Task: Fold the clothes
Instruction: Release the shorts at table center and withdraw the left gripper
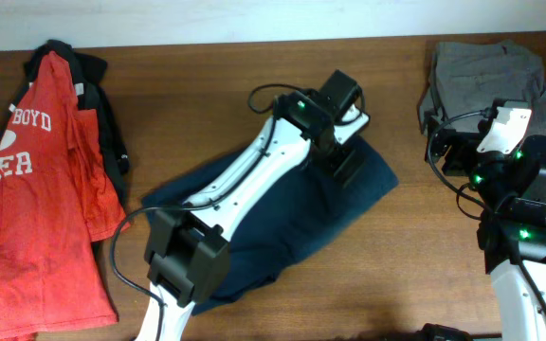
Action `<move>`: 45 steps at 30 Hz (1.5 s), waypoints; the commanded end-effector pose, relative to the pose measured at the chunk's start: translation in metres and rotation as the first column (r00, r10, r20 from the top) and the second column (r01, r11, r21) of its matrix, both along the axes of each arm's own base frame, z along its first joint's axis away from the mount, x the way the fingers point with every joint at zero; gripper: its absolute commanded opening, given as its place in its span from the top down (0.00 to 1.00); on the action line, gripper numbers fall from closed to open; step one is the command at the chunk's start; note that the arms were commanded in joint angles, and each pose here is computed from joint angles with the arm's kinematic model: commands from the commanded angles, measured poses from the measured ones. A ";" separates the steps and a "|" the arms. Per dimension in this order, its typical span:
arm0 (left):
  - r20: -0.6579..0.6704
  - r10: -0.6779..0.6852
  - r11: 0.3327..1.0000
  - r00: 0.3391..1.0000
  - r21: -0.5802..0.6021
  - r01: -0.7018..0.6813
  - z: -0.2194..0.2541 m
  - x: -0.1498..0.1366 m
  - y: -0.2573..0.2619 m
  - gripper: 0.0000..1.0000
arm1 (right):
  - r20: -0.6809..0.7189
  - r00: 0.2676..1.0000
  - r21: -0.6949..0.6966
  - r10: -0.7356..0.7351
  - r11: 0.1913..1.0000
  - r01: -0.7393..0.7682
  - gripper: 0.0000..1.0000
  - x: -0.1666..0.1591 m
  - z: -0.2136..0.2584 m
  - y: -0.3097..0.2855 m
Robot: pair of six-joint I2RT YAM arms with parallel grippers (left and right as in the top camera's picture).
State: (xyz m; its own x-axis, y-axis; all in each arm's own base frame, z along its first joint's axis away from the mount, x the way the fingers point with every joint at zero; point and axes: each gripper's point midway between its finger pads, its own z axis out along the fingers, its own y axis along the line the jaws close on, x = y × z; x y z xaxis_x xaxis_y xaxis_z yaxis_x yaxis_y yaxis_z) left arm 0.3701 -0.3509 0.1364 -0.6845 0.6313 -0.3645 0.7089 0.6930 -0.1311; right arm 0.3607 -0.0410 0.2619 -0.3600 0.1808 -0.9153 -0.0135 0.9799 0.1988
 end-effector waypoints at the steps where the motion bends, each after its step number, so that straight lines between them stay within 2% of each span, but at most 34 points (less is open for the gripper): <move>1: 0.086 0.092 0.990 0.992 -0.118 -0.081 0.061 0.034 0.017 0.01 | 0.036 0.999 0.005 0.007 1.000 -0.007 0.01 -0.001 0.015 0.001; 3: 0.128 0.154 0.978 0.980 -0.163 -0.132 0.096 0.052 0.043 0.01 | 0.036 0.999 0.005 0.008 1.000 -0.008 0.01 -0.001 0.015 0.001; 5: 0.123 0.220 0.966 0.968 -0.169 -0.198 0.111 0.061 0.070 0.01 | 0.035 0.999 0.008 0.018 1.000 -0.018 0.01 -0.001 0.015 0.003; 9: 0.030 0.353 0.933 0.935 -0.089 -0.349 0.101 0.068 0.145 0.01 | 0.010 0.994 0.052 0.106 0.993 -0.107 0.05 0.008 0.001 0.016; 11: -0.011 0.430 0.901 0.903 -0.058 -0.430 0.094 0.075 0.185 0.01 | -0.030 0.986 0.081 0.161 0.984 -0.158 0.08 0.020 -0.017 0.026; 18: -0.032 0.580 0.807 0.814 -0.114 -0.580 0.093 0.106 0.268 0.01 | -0.192 0.927 0.078 0.323 0.946 -0.313 0.08 0.088 -0.075 0.072; 21: -0.027 0.554 0.827 0.832 -0.092 -0.554 0.082 0.110 0.273 0.01 | -0.280 0.893 0.089 0.351 0.936 -0.340 0.08 0.109 -0.119 0.075; 25: -0.029 0.549 0.831 0.836 -0.087 -0.549 0.074 0.114 0.273 0.01 | -0.362 0.853 0.091 0.377 0.925 -0.370 0.08 0.109 -0.164 0.076; 28: -0.031 0.549 0.831 0.835 -0.086 -0.549 0.068 0.119 0.273 0.01 | -0.419 0.804 0.125 0.421 0.904 -0.408 0.16 0.099 -0.191 0.082; 37: -0.049 0.546 0.833 0.836 -0.070 -0.548 0.047 0.129 0.272 0.01 | -0.427 0.680 0.237 0.597 0.799 -0.553 0.23 0.075 -0.218 0.116; 39: -0.041 0.546 0.833 0.837 -0.076 -0.547 0.048 0.131 0.272 0.01 | -0.432 0.661 0.232 0.613 0.784 -0.575 0.27 0.072 -0.220 0.123; 42: -0.041 0.546 0.833 0.837 -0.076 -0.547 0.048 0.131 0.272 0.01 | -0.435 0.645 0.221 0.628 0.769 -0.599 0.41 0.069 -0.222 0.129; 43: -0.041 0.546 0.833 0.837 -0.076 -0.547 0.048 0.131 0.272 0.01 | -0.431 0.649 0.217 0.627 0.770 -0.600 0.47 0.071 -0.221 0.129; 45: -0.035 0.546 0.833 0.837 -0.080 -0.547 0.048 0.132 0.272 0.01 | -0.412 0.662 0.200 0.626 0.771 -0.604 0.68 0.077 -0.216 0.128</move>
